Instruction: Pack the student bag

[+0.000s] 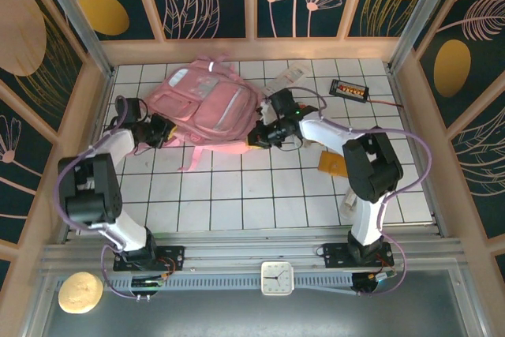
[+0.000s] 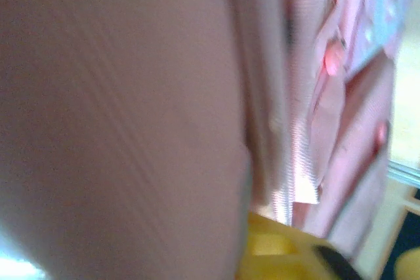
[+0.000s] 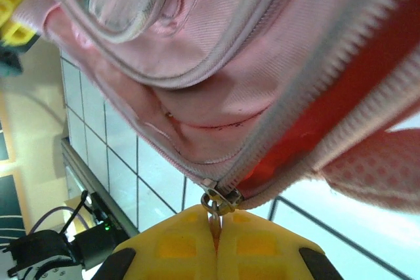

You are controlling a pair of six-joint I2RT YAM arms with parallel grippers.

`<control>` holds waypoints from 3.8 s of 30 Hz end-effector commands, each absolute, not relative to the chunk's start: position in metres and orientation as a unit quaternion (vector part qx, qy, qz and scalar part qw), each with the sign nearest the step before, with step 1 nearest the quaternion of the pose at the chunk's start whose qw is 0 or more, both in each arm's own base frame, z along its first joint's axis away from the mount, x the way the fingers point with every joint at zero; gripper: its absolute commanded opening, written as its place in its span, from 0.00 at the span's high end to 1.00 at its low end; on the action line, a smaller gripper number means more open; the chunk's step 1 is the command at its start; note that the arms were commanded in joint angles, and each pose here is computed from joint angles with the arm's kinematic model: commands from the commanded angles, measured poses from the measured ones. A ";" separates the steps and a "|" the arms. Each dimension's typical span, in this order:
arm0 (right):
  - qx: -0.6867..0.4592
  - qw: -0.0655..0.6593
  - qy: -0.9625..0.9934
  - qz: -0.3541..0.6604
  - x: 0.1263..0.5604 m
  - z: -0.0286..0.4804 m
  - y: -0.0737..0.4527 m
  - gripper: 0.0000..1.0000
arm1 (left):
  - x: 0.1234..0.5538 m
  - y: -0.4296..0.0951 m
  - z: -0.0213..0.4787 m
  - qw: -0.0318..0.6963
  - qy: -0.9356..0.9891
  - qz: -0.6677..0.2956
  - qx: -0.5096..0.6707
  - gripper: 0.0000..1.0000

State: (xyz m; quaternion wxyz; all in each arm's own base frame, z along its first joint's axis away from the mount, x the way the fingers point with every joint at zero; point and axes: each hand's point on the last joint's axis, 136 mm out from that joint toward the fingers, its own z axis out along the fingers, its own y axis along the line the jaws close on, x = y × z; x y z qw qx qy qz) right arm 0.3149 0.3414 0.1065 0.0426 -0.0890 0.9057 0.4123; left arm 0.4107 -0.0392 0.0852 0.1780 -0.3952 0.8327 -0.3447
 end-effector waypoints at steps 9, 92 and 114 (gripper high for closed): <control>-0.090 0.025 0.882 0.461 0.321 0.121 0.403 1.00 | 0.346 -0.051 0.118 0.225 0.806 -0.382 -0.392 0.01; -0.143 0.037 0.912 0.383 0.346 0.100 0.373 1.00 | 0.337 -0.056 0.152 0.218 0.851 -0.345 -0.330 0.01; -0.159 0.048 0.901 0.400 0.333 0.114 0.396 1.00 | 0.308 -0.154 0.089 0.078 0.725 -0.471 -0.496 0.01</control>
